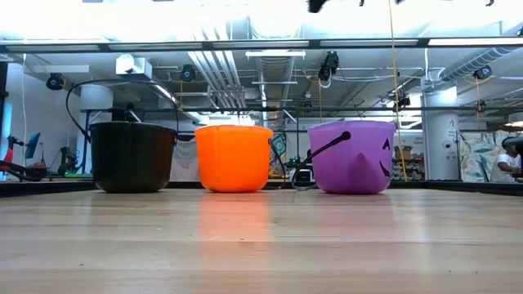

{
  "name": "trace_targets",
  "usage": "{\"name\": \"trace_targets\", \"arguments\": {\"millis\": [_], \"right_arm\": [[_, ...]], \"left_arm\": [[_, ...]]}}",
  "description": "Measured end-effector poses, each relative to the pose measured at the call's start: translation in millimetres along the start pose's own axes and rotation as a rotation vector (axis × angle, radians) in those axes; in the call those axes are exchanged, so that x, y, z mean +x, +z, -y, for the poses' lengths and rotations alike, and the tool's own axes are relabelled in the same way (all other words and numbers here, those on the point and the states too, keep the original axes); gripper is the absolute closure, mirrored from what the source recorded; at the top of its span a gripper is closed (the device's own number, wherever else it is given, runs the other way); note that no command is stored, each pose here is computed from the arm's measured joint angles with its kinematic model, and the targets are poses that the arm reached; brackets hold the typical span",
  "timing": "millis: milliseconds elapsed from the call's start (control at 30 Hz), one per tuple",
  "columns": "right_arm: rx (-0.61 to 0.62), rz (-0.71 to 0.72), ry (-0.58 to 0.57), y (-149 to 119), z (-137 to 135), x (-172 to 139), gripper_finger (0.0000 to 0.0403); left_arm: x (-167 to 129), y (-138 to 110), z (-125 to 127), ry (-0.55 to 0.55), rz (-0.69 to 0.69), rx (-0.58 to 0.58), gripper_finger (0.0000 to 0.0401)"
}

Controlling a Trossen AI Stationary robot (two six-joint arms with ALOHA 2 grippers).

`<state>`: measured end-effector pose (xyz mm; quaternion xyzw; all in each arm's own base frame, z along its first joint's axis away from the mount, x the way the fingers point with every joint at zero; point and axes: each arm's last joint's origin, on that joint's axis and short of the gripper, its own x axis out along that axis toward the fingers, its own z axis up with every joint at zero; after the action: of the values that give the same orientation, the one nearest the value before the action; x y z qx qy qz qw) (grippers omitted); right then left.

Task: Sort candy by brand, put in halloween buckets
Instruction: Return to Home Position

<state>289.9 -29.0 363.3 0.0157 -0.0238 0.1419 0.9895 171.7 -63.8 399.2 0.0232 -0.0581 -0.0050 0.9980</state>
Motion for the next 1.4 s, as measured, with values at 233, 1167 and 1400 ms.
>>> {"name": "trace_targets", "arguments": {"millis": [233, 1167, 1400], "right_arm": [[-0.019, 0.157, 0.006, -59, -21, -58, 0.022], [-0.315, 0.67, -0.032, -120, -84, -208, 0.022], [-0.268, 0.593, 0.105, -124, -87, -207, 0.022]], "left_arm": [[-46, -69, -36, 0.094, 0.18, -0.084, 0.0324], [-112, -176, -77, 0.257, 0.43, -0.099, 0.0324], [-112, -170, -64, -0.179, 0.383, -0.109, 0.0324]]}}
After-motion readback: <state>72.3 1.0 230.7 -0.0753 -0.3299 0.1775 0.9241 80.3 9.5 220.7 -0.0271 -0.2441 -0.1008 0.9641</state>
